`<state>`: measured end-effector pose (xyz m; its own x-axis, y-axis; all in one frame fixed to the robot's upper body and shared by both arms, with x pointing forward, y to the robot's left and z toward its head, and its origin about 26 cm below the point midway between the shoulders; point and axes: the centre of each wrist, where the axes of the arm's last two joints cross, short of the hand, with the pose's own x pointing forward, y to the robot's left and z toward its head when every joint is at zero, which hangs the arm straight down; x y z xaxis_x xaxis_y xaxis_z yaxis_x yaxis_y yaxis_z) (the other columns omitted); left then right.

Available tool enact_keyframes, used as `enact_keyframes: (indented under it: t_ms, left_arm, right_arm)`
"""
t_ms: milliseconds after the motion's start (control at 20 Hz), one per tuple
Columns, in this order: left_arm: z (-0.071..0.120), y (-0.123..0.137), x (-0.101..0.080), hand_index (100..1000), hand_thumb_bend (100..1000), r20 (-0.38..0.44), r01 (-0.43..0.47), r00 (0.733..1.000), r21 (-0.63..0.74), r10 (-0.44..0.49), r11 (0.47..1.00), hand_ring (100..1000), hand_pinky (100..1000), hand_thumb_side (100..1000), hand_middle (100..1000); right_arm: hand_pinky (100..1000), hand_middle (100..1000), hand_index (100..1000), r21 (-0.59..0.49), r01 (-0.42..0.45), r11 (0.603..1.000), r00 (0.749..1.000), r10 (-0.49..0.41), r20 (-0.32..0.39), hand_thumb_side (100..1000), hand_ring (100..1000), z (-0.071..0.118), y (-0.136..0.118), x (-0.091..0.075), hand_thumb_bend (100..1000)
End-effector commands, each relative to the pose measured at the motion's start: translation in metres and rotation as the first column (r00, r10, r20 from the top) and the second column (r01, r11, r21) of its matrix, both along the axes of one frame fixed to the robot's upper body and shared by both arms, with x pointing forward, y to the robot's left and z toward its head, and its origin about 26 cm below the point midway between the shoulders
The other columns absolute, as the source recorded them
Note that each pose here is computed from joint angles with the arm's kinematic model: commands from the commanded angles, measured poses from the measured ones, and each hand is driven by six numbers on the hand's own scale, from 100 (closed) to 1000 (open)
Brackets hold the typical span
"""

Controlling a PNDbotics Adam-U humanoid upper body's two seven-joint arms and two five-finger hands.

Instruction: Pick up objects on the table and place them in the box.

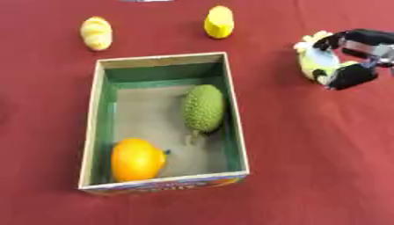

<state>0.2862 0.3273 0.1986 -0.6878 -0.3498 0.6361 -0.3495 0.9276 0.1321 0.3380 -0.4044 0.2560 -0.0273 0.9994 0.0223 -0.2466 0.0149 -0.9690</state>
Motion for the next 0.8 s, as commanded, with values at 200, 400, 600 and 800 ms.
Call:
enact_keyframes:
  t_ms: [200,400,600,800]
  left_arm:
    - [0.008,0.000,-0.002,848,100,0.023,0.010,1.000,0.021,-0.011,1.000,671,774,642,672]
    - [0.009,0.000,-0.002,848,100,0.024,0.012,1.000,0.021,-0.012,1.000,671,773,642,672]
    - [0.009,0.000,-0.001,847,100,0.024,0.014,1.000,0.020,-0.014,1.000,670,773,643,672]
    - [0.009,0.000,-0.001,847,100,0.024,0.015,1.000,0.021,-0.016,1.000,670,773,643,672]
  right_arm:
    - [910,891,963,-0.066,0.000,0.998,1.000,-0.002,-0.031,377,961,0.001,-0.003,0.004,239]
    - [887,832,927,-0.084,0.018,0.996,1.000,-0.018,-0.003,413,927,0.001,-0.003,0.008,267]
    - [833,712,824,-0.077,0.066,0.995,0.995,-0.059,0.084,403,827,0.001,-0.004,0.012,217]
    - [815,666,790,-0.043,0.083,0.996,0.986,-0.075,0.150,381,793,0.000,-0.004,0.014,107]
